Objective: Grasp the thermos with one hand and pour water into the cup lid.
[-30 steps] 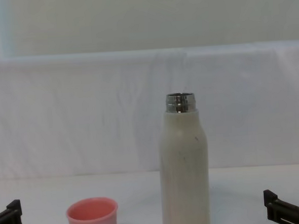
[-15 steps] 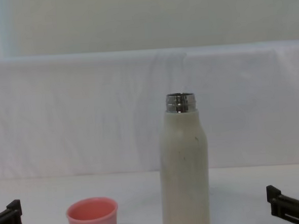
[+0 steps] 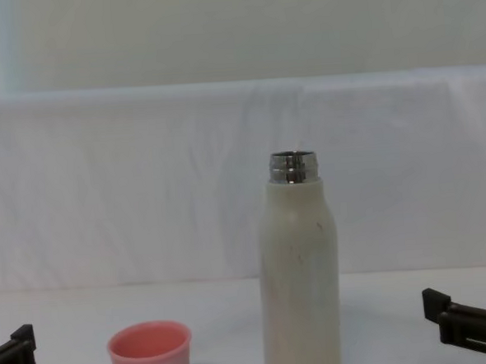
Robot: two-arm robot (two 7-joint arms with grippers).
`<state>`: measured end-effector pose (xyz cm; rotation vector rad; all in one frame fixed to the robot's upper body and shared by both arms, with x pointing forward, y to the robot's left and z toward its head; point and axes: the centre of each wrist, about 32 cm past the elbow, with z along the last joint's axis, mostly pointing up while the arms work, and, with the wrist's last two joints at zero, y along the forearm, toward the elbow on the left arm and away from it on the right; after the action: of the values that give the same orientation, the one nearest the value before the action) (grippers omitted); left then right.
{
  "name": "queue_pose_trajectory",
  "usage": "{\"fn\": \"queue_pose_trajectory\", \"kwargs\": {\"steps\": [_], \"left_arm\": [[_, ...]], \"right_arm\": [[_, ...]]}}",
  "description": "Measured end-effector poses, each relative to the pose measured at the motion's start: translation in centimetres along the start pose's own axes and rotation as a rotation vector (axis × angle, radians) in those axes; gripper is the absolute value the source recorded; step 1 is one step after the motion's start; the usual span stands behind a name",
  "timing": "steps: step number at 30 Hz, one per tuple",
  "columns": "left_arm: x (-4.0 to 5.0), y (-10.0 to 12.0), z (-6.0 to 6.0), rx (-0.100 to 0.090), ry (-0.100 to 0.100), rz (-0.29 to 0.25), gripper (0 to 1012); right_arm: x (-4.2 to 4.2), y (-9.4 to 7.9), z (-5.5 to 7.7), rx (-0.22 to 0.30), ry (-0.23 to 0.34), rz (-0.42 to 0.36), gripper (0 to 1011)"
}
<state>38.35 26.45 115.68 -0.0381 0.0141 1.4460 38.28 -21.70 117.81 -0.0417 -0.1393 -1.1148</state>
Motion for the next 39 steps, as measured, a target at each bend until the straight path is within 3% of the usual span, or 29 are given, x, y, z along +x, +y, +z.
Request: {"fn": "queue_pose_trajectory", "kwargs": {"steps": [8, 17, 39], "left_arm": [[0.0, 0.0, 0.0, 0.0, 0.0, 0.0, 1001], [0.0, 0.0, 0.0, 0.0, 0.0, 0.0, 1001], [0.0, 0.0, 0.0, 0.0, 0.0, 0.0, 1001]], "right_arm": [[0.9, 0.3, 0.6, -0.007, 0.023, 0.097, 1000], [1.09, 2.0, 0.0, -0.021, 0.08, 0.157, 1000], [0.71, 5.9, -0.9, -0.041, 0.12, 0.173, 1000]]}}
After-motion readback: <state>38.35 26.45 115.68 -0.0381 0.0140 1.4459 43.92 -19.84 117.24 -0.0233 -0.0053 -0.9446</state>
